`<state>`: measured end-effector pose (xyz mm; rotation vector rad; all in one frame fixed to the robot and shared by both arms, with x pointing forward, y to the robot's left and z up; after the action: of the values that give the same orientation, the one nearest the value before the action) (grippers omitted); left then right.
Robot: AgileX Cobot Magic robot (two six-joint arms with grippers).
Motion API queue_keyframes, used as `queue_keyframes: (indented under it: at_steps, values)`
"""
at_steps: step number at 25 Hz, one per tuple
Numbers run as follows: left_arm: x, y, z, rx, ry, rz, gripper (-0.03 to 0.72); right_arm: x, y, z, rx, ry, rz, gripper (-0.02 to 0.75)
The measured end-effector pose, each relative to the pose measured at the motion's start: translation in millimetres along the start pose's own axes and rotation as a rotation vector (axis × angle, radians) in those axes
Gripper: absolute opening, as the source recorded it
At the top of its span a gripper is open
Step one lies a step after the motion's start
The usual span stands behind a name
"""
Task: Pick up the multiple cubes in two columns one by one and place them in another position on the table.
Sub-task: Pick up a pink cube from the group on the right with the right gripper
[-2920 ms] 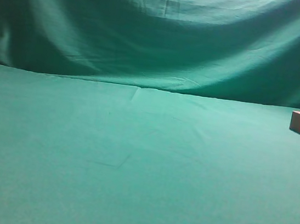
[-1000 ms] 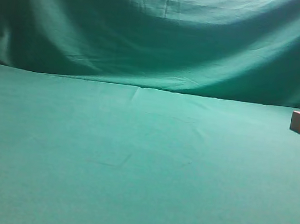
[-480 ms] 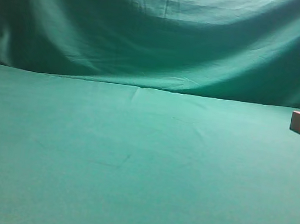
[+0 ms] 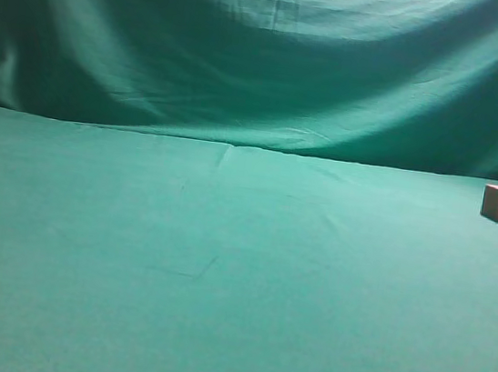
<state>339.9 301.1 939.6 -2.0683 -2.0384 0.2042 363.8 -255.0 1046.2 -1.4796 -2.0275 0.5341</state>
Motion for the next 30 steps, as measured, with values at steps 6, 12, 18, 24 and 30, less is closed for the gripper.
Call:
queue_keyframes:
  at_steps: [6,12,18,24,30]
  values:
    - [0.0,0,0,0.000,0.000,0.000,0.000,-30,9,16,0.369,0.093,0.195,0.000]
    - [0.0,0,0,0.000,0.000,0.000,0.000,-23,9,21,0.410,0.121,0.177,0.000]
    - [0.0,0,0,0.000,0.000,0.000,0.000,-17,11,21,0.410,0.131,0.165,0.000]
    - [0.0,0,0,0.000,0.000,0.000,0.000,-20,13,21,0.414,0.139,0.194,0.000]
    - [0.0,0,0,0.000,0.000,0.000,0.000,-31,42,35,0.512,0.143,0.246,0.000]
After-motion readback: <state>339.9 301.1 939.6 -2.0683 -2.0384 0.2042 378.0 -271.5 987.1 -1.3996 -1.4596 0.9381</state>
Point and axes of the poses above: a point on each arm's last joint axis where the gripper is mounted, y pointing out along that axis toward the gripper, x along the wrist's bending axis when the last joint is at zero, z = x × y, the point moved 5 cm from there along y, pointing out along that axis toward the gripper, and after that the axes turned 2 degrees about y, right-handed, at the moved point
